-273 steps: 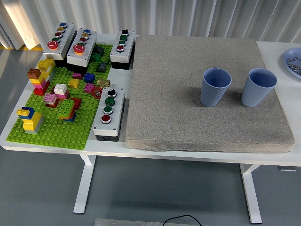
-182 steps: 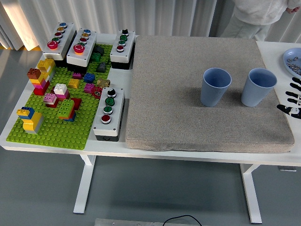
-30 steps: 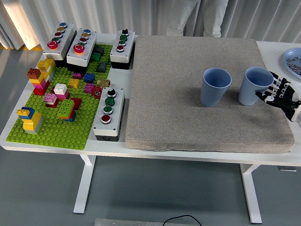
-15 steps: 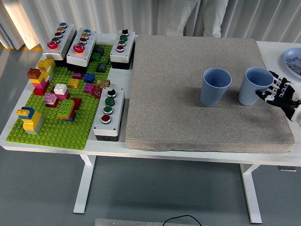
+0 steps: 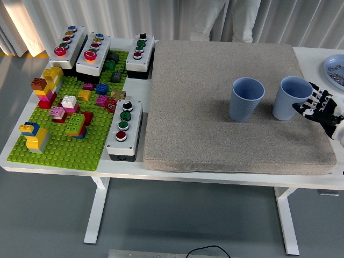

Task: Pick cup pour cup place

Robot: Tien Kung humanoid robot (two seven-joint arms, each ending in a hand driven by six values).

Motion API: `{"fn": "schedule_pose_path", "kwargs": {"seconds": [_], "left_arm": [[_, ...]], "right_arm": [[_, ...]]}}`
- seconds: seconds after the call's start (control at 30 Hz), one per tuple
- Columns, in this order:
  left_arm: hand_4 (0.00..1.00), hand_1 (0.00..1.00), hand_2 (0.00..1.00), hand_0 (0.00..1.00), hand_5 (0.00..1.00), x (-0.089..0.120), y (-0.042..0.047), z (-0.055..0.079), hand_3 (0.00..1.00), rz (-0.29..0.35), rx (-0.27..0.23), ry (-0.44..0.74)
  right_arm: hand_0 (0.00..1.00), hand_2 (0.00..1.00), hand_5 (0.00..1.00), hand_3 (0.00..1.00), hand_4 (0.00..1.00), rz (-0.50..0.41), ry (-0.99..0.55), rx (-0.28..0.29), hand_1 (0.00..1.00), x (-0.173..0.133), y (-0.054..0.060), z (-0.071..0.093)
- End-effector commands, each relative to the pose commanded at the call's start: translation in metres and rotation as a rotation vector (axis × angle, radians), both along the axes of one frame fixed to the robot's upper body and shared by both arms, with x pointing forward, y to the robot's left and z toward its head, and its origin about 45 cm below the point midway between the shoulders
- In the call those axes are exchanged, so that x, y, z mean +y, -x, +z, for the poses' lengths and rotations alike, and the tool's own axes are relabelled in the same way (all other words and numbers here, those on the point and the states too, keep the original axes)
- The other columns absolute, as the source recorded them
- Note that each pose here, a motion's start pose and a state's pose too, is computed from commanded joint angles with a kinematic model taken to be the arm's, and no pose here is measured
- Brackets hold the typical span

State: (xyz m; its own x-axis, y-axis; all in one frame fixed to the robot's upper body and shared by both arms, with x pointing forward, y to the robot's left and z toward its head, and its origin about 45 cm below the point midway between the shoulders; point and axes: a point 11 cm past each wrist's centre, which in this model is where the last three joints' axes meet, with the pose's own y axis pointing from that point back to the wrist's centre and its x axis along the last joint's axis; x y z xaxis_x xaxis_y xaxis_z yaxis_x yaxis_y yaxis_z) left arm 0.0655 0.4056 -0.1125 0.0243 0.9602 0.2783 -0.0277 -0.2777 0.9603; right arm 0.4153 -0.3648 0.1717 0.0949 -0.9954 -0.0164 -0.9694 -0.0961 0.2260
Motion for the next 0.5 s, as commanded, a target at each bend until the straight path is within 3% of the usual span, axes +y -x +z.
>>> {"fn": "schedule_pose_path", "kwargs": {"seconds": [0.5], "left_arm": [[0.518,0.771,0.829,0.738,0.948,-0.001,-0.0015,0.000,0.654,0.000,-0.003,0.001]], "right_arm": [[0.889,0.903,0.218,0.913,0.822,-0.021,-0.010,0.015,0.866,0.004,0.002,-0.013]]}}
